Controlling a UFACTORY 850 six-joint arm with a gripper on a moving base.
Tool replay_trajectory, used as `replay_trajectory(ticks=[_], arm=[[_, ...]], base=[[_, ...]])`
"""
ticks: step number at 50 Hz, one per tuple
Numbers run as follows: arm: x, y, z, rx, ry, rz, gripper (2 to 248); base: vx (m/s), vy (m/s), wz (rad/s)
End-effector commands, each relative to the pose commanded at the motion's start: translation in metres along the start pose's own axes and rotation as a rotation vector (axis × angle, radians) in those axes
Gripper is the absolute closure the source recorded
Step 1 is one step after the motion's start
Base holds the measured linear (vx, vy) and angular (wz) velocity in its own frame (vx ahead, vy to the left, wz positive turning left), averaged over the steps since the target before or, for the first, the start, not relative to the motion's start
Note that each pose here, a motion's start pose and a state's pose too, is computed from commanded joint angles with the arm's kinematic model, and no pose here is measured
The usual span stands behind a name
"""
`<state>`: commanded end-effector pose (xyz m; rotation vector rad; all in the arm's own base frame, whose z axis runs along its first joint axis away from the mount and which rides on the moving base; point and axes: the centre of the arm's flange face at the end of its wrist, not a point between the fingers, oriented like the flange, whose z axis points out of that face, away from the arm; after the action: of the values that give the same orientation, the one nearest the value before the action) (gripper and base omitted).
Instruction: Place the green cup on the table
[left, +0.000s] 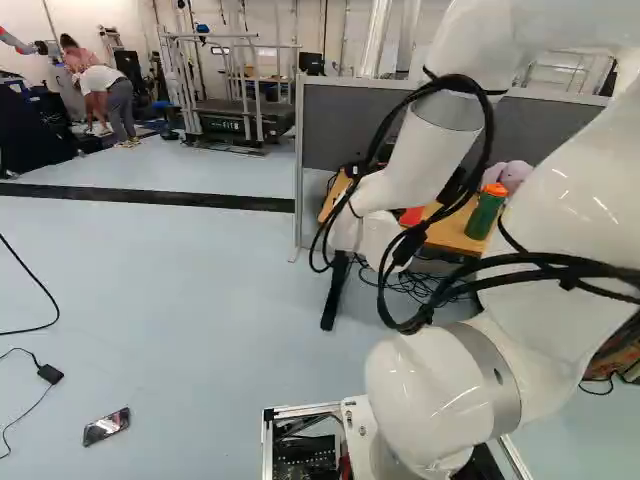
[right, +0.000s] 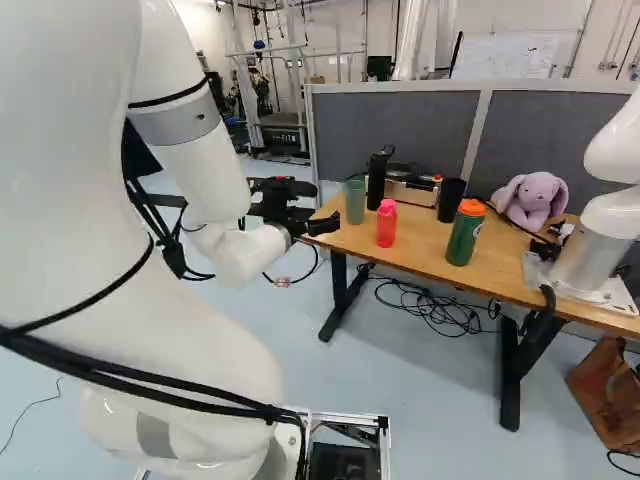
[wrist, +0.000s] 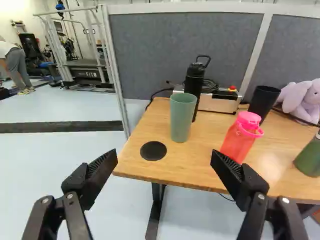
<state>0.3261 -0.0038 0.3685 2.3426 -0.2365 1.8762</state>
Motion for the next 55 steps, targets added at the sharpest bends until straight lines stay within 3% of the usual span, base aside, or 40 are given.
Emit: replay_trajectory(ticks=[30, 55], arm=[[-0.007, 0.005, -0.032, 0.126, -0.065, -0.024, 3], [-0.013, 0.007, -0.049, 0.184, -0.101, -0.045, 3]], base=[[0.000, 0.000, 0.000], [0.000, 0.000, 0.000]])
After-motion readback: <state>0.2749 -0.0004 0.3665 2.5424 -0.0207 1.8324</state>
